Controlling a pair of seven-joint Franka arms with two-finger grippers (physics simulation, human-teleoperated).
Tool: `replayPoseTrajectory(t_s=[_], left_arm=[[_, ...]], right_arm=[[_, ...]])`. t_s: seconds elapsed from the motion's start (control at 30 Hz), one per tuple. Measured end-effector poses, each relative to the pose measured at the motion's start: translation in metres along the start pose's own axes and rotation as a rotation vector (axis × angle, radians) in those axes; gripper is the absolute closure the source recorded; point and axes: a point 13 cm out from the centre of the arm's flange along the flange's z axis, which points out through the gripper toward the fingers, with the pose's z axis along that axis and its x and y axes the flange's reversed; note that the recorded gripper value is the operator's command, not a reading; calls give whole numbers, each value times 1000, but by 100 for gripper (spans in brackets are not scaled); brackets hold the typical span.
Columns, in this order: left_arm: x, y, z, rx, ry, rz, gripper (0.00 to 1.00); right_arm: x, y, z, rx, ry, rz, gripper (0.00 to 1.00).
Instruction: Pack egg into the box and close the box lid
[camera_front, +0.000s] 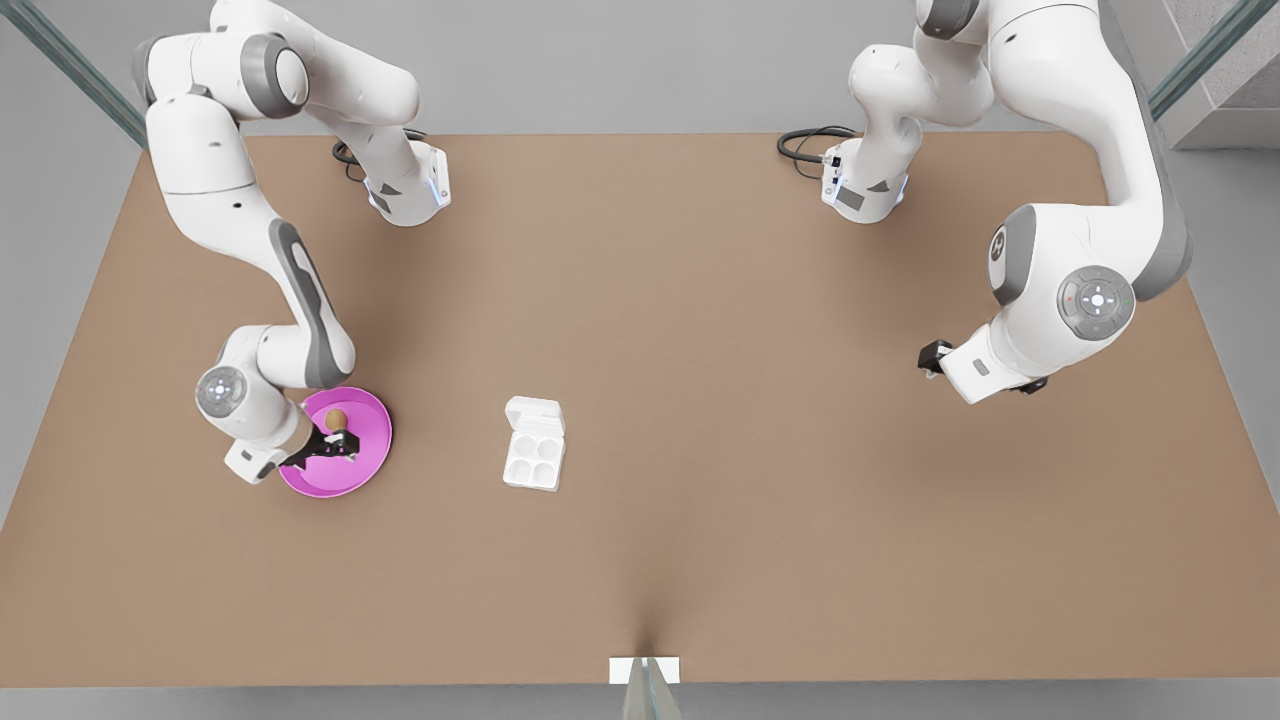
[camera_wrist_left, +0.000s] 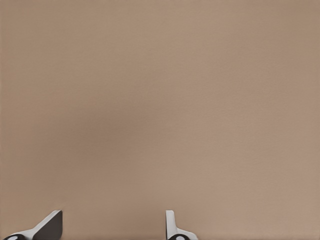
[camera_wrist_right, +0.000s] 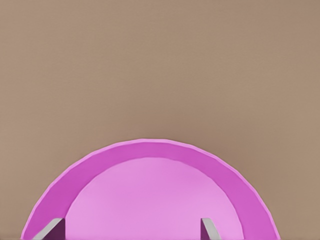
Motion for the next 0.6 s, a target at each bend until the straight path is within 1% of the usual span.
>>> replayPoseTrajectory(t_s=[0.07,0.13,0.3,0.4,0.6], left_arm=[[0,0,0,0,0,1,0],[0,0,1,0,0,2,0],[-1,-1,1,0,0,5,0],[-1,0,1,0,0,5,0],[-1,-1,1,-1,-2,7,0]], right_arm=[[9,1,8,-5,16,-6,0],[33,9,18,-14,55,-16,0],[69,28,16,-19,80,-41,0],[75,30,15,-15,67,-45,0],[71,26,13,-9,33,-41,0]])
